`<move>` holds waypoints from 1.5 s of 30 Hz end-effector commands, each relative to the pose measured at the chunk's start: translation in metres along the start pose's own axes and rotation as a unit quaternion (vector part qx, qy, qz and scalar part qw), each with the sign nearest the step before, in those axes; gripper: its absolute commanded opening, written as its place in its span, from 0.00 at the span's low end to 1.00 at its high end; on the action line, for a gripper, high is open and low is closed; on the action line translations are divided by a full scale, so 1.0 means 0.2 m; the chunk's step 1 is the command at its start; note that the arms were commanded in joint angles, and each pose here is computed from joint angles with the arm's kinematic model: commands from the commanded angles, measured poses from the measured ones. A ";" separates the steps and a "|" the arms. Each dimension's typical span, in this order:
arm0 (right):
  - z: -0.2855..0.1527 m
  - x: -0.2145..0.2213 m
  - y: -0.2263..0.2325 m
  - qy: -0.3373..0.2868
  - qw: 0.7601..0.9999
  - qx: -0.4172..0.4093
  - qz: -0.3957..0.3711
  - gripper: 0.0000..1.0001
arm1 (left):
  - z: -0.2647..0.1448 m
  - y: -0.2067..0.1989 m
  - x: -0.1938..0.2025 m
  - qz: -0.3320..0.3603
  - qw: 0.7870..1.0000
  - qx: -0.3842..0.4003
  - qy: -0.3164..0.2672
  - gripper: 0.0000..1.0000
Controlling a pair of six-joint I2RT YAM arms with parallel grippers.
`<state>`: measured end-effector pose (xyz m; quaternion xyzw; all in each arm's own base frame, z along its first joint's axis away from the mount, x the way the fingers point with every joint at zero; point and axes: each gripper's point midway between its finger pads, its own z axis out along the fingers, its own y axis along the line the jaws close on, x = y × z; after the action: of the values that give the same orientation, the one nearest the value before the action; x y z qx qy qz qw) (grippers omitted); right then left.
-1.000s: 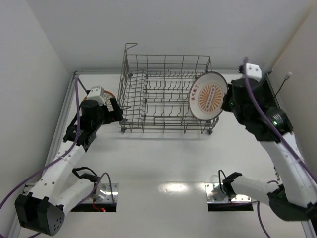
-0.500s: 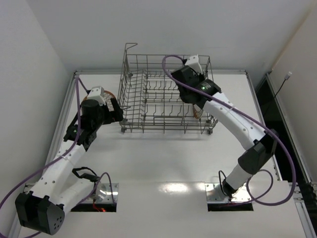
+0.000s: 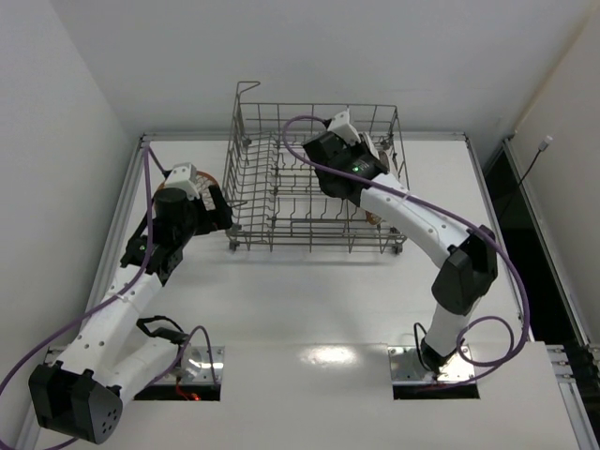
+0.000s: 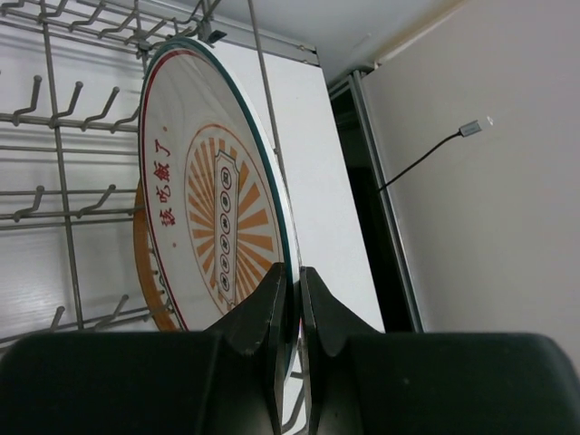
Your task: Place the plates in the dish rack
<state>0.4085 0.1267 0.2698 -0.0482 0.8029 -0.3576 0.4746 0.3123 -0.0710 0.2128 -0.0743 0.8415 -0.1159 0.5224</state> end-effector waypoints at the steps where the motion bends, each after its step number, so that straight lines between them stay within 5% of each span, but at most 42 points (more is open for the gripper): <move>1: 0.03 -0.03 -0.03 -0.009 0.999 0.023 0.022 0.00 | 0.00 0.01 -0.04 -0.004 1.000 -0.009 -0.019 1.00; 21: 0.13 0.41 0.40 0.111 0.985 -0.128 0.039 0.00 | -0.01 0.02 -0.05 -0.005 1.000 -0.012 -0.025 1.00; 23: 0.12 0.43 0.38 0.118 0.982 -0.137 0.046 0.08 | -0.01 0.02 -0.05 -0.005 1.000 -0.012 -0.025 1.00; 25: 0.11 0.47 0.38 0.124 0.981 -0.140 0.047 0.45 | -0.01 0.03 -0.05 -0.004 1.000 -0.018 -0.022 1.00; 32: 0.06 0.35 0.21 0.109 0.978 -0.144 0.109 0.82 | -0.01 0.04 -0.05 -0.004 0.999 -0.022 -0.024 1.00; 40: -0.05 0.10 -0.36 0.031 0.979 -0.034 0.197 0.93 | -0.06 0.21 -0.09 -0.035 0.991 -0.122 -0.047 1.00; 45: -0.18 0.06 -0.51 0.000 0.967 -0.078 0.241 0.94 | -0.08 0.37 -0.06 -0.100 0.972 -0.203 -0.061 1.00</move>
<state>0.3613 0.0742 0.3108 0.0960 0.8281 -0.1888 0.5190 0.3086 -0.0252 0.2053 -0.1778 0.8331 -0.0217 0.5234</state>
